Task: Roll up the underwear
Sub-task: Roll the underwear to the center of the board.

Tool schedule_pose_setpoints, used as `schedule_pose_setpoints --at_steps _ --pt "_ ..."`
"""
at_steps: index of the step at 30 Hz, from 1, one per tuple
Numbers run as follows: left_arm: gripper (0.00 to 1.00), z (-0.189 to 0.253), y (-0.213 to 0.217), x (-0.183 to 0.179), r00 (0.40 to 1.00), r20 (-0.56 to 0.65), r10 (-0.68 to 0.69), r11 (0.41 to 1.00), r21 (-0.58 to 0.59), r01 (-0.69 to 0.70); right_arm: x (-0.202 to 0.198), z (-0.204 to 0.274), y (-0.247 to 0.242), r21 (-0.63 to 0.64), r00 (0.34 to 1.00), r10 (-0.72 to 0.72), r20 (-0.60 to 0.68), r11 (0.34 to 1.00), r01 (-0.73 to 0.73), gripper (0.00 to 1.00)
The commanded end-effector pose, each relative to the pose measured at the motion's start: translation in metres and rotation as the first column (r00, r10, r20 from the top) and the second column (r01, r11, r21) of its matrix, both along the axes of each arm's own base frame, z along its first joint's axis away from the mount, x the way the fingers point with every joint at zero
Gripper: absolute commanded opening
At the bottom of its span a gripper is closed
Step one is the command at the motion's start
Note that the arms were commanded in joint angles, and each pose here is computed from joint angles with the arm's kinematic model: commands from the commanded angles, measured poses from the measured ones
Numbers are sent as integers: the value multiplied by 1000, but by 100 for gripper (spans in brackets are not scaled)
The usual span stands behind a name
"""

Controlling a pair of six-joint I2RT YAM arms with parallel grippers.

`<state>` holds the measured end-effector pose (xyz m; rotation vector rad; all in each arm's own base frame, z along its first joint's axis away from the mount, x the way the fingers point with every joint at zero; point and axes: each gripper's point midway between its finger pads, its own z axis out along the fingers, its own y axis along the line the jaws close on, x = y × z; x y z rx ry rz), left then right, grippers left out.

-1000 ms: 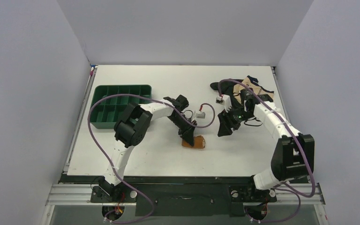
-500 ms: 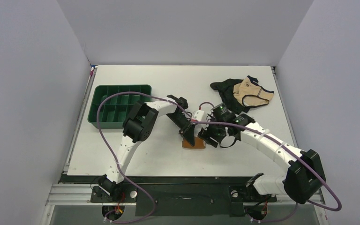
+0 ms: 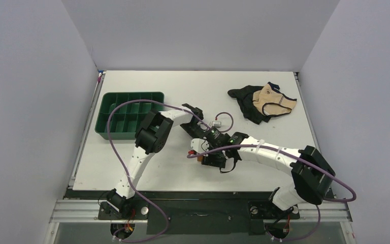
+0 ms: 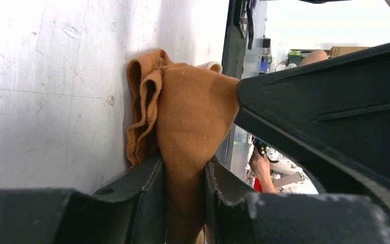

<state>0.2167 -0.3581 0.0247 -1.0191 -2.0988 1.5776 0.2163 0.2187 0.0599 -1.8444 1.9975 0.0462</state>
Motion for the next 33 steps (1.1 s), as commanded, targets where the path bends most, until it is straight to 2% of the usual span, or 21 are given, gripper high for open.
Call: schedule_pose_setpoints --at_steps 1,13,19,23,28,31,33 --pt "0 -64 23 -1 987 118 -105 986 142 88 12 1 11 -23 997 31 71 999 -29 59" --pt "0 -63 25 -2 989 103 -110 986 137 96 14 -28 14 -104 997 51 54 994 -45 59" --pt "0 -63 25 -4 989 96 -116 986 134 103 15 -37 16 -119 998 58 33 991 -54 52" --pt "0 -64 26 -4 988 95 -120 985 132 107 13 -45 14 -134 998 62 4 989 -61 43" --pt "0 -65 27 -3 987 104 -126 985 133 112 6 -54 11 -138 996 57 -70 988 -66 23" --pt "8 -65 28 -2 985 116 -131 984 134 116 1 -57 10 -132 992 49 -118 989 -65 4" --pt "14 -64 30 0 982 132 -136 984 136 118 -4 -57 9 -127 987 47 -153 990 -67 0"
